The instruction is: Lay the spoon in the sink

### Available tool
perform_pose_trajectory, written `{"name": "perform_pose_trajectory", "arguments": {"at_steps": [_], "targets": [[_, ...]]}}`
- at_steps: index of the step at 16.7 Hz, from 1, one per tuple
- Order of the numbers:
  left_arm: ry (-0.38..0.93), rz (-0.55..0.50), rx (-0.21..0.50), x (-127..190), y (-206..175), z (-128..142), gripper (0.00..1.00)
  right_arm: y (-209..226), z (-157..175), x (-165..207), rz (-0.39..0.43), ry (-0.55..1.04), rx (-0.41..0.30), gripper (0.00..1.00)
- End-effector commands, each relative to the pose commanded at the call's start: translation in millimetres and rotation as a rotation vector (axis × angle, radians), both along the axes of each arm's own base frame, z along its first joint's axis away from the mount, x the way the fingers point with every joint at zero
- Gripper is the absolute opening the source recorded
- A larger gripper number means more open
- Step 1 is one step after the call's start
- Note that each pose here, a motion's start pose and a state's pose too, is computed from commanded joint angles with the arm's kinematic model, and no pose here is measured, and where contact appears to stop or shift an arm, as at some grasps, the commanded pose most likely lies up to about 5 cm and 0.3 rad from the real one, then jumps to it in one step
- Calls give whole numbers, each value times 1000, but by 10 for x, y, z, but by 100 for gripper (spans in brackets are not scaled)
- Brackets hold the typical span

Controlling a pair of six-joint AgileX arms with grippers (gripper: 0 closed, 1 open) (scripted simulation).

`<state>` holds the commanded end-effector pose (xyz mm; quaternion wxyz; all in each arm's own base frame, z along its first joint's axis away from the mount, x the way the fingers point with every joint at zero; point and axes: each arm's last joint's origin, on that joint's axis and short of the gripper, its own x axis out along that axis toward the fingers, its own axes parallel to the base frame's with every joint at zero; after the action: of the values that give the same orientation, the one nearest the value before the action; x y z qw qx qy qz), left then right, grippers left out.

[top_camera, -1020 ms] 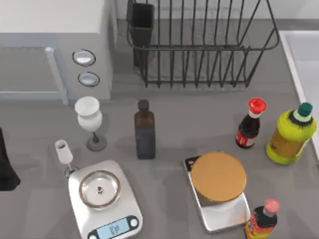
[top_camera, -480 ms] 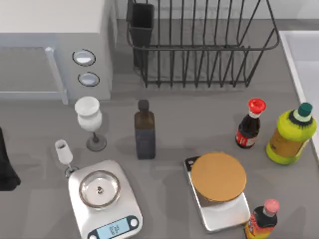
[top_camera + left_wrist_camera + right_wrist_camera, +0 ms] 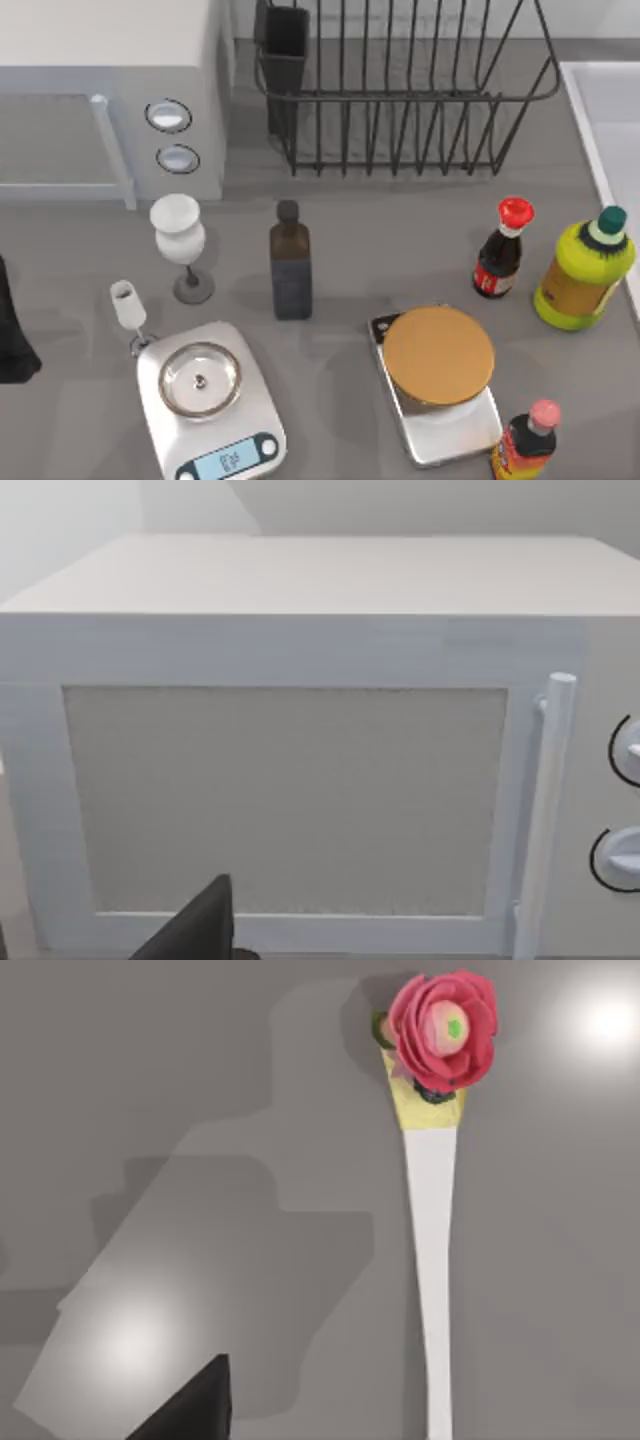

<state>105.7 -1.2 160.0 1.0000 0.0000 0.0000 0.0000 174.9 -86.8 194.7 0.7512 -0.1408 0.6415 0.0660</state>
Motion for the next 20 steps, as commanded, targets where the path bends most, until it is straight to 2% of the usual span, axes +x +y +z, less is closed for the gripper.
{"name": "perform_pose_trajectory", "arguments": {"at_steps": [5, 12, 15, 20], "targets": [[0, 0, 0, 0, 0, 0, 100, -225, -15, 129, 44, 161, 77, 100], [0, 0, 0, 0, 0, 0, 100, -225, -58, 137, 48, 166, 80, 100], [0, 0, 0, 0, 0, 0, 100, -244, -284, 166, 45, 168, 81, 100], [0, 0, 0, 0, 0, 0, 100, -250, -839, 174, 46, 158, 75, 100]]}}
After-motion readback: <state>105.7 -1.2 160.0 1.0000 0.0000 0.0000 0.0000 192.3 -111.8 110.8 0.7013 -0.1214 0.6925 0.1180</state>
